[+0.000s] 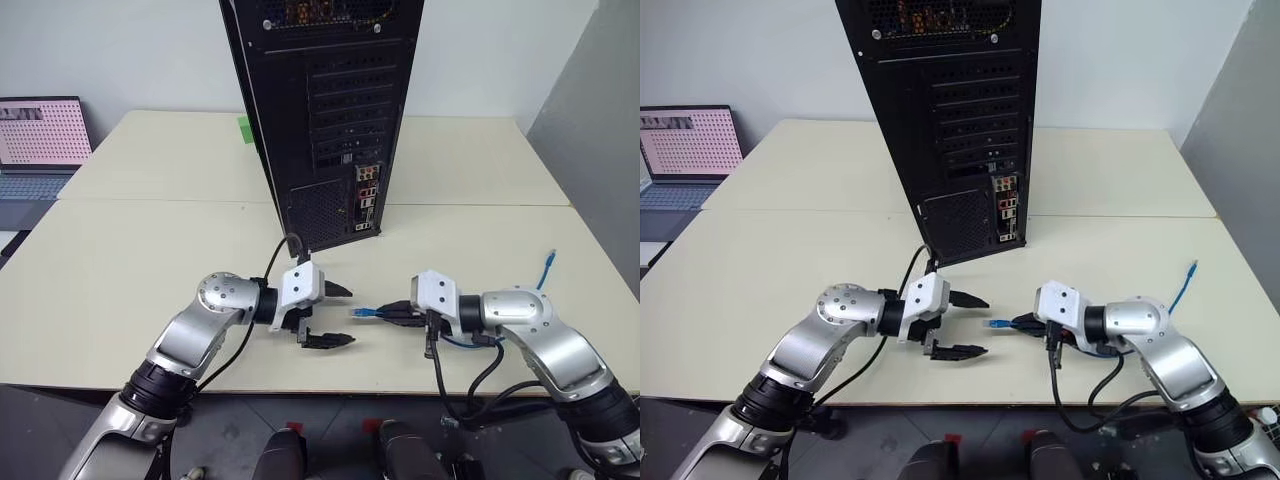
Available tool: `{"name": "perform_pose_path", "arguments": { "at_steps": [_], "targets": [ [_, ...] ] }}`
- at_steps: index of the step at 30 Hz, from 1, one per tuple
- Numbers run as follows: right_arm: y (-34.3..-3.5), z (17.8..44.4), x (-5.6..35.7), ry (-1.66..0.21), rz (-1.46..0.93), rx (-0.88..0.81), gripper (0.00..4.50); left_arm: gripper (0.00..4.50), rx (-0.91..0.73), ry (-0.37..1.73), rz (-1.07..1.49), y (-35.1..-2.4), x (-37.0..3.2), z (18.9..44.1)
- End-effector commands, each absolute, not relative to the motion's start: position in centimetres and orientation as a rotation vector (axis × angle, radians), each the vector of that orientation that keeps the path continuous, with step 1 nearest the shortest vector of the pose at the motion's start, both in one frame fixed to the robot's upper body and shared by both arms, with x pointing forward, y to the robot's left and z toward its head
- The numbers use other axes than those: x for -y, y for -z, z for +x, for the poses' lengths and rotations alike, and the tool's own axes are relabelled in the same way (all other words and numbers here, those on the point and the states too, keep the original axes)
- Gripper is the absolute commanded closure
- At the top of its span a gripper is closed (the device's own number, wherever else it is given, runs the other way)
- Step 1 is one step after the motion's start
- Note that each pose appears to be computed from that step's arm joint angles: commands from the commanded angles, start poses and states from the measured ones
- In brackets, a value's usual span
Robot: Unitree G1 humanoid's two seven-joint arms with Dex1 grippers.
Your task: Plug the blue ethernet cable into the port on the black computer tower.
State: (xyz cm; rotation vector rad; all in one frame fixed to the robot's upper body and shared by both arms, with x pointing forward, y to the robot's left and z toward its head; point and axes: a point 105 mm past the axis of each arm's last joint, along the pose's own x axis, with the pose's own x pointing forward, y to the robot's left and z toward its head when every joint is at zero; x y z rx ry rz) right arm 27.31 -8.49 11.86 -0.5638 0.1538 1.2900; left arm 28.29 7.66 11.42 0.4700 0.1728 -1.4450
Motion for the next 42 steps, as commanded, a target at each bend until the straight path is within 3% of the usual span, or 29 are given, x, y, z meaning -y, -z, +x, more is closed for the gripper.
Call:
{"name": "perform_pose_path", "arguments": {
  "at_steps": [1,16,24,31,35,42],
  "targets": [
    [-12.8,27.4,7.9,-1.304,-0.596,-0.112,4.5,0.89,-0.114,1.448,0.489,-12.4,-7.2,28.5],
    [-12.9,27.5,7.5,-1.319,-0.626,-0.099,4.5,4.14,-0.11,1.437,0.499,-12.1,-7.2,28.7],
    [-13.2,27.4,7.2,-1.333,-0.611,-0.092,4.5,4.23,-0.086,1.451,0.51,-12.0,-6.9,28.6],
    [-14.0,27.3,9.2,-1.33,-0.601,-0.128,2.92,4.23,0.07,1.441,0.614,-12.0,-6.8,28.3],
    [-15.2,26.3,10.7,-1.319,-0.408,-0.189,1.96,4.23,0.276,1.387,0.777,-12.2,-6.5,28.4],
    [-15.9,25.3,10.2,-1.269,-0.069,-0.242,1.95,4.23,0.678,1.272,1.11,-12.5,-6.9,28.6]
  ]
}}
